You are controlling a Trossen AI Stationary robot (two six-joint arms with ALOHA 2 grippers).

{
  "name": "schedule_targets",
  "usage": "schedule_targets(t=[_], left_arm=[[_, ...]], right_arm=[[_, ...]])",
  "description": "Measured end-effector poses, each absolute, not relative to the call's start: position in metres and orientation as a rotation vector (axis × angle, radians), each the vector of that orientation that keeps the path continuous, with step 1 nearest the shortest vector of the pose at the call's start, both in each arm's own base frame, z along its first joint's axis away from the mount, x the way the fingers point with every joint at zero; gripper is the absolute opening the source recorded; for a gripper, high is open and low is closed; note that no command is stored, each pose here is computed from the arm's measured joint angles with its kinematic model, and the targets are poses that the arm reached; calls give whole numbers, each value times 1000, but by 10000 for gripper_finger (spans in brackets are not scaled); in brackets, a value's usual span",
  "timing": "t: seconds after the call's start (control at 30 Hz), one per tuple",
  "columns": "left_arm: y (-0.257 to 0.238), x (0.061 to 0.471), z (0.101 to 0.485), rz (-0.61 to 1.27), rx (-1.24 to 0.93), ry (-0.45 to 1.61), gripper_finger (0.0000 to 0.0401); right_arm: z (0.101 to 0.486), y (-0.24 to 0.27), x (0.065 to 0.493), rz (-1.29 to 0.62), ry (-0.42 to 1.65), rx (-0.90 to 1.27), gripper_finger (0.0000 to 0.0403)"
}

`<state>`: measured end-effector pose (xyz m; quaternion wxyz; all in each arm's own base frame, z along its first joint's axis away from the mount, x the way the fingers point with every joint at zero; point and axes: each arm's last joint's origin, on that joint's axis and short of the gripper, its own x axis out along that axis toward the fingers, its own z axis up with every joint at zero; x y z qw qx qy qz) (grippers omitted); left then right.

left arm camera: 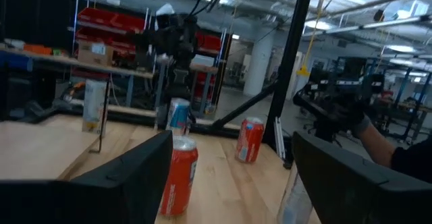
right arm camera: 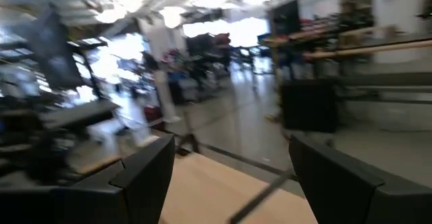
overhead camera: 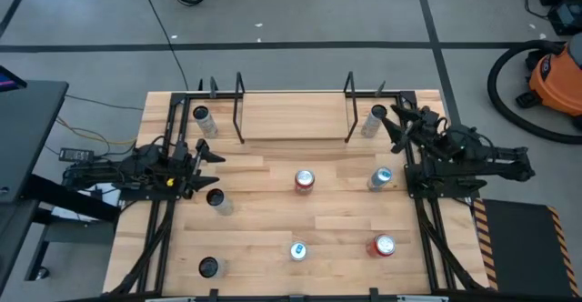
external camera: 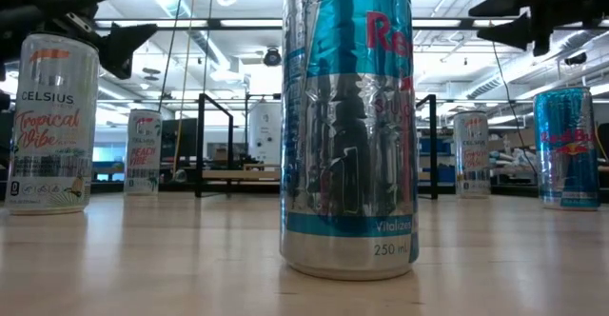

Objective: Place canned beverage on shelf
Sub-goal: Put the top white yellow soda can on the shelf

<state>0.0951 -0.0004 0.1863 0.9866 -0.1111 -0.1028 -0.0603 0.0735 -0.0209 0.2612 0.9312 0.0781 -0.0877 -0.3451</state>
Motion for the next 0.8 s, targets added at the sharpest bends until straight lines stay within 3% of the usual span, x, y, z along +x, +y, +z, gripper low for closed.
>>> schedule_targets(t=[0.47, 0.8], left_arm=[[2, 89, 207, -14, -194, -230, 309], [4, 76, 230, 62, -197, -84, 309]], right_arm=[[309, -32, 87, -928, 90, 125, 300], [327, -52, 111, -1034, 219, 213, 300]])
